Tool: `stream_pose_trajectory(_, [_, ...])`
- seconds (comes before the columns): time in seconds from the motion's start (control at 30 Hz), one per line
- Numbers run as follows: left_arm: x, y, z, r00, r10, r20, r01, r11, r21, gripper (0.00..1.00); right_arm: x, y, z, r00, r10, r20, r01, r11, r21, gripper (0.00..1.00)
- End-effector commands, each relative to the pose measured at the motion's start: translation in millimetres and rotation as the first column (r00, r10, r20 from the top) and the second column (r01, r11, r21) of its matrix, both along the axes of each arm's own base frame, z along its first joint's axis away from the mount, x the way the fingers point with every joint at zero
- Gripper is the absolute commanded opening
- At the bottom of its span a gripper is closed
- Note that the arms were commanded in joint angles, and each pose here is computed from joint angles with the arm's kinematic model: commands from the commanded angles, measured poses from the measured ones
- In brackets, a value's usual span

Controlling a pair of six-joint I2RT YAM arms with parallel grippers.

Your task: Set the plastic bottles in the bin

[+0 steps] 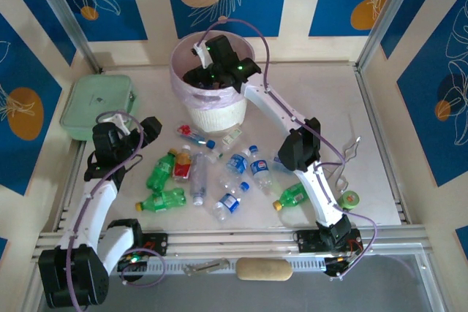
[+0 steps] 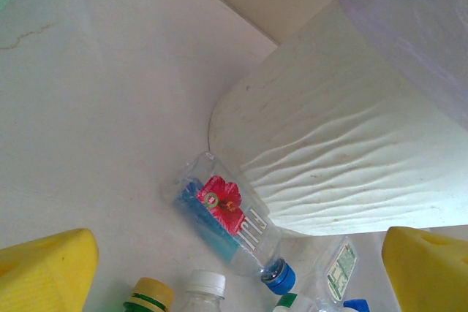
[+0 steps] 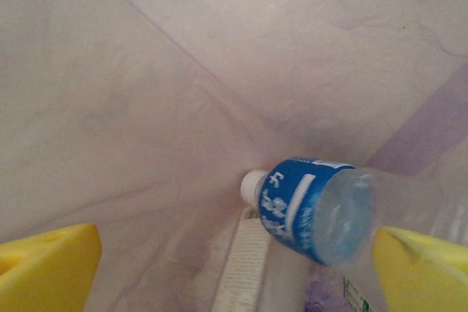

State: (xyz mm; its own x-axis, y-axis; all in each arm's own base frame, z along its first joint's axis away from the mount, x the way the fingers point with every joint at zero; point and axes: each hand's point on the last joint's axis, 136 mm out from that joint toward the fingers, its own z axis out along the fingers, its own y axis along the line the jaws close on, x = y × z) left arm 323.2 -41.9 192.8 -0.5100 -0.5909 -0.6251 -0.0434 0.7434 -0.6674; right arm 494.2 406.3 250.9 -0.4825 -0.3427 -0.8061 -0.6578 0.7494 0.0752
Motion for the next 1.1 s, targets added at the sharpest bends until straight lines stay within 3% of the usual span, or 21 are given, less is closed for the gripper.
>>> stream_pose_trajectory(0.0, [0.1,-0.7,2.7,1.0,-0.008,0.017,0.008,1.0,-0.012,0.99,-4.0,6.2,8.7,1.0,0.012,0.027,-0.012,1.0,-0.006,0.99])
stream_pose_trajectory(0.23, [-0.4,-1.6,2.7,1.0,-0.014,0.017,0.015,1.0,-0.013,0.99,-7.6,10.4,45.9,0.996,0.023,0.089,-0.028,0.998,0.053,0.99])
stream_pose_trajectory(0.57, [1.8,-20.0,25.8,0.986,-0.117,0.12,0.123,0.991,-0.045,0.99,-32.6,-14.1,160.2,0.964,0.004,0.267,-0.055,0.982,0.183,0.99])
stream_pose_trajectory(0.87, [0.7,-31.6,38.8,0.972,-0.153,0.178,0.164,0.985,-0.05,0.99,-79.1,-59.5,162.4,0.973,-0.004,0.231,-0.034,0.987,0.16,0.99])
stream_pose_trajectory(1.07, [0.8,-50.4,36.7,0.964,-0.198,0.177,0.209,0.977,-0.046,0.99,-115.2,-109.3,111.5,0.992,-0.052,0.118,0.041,0.995,0.088,0.99])
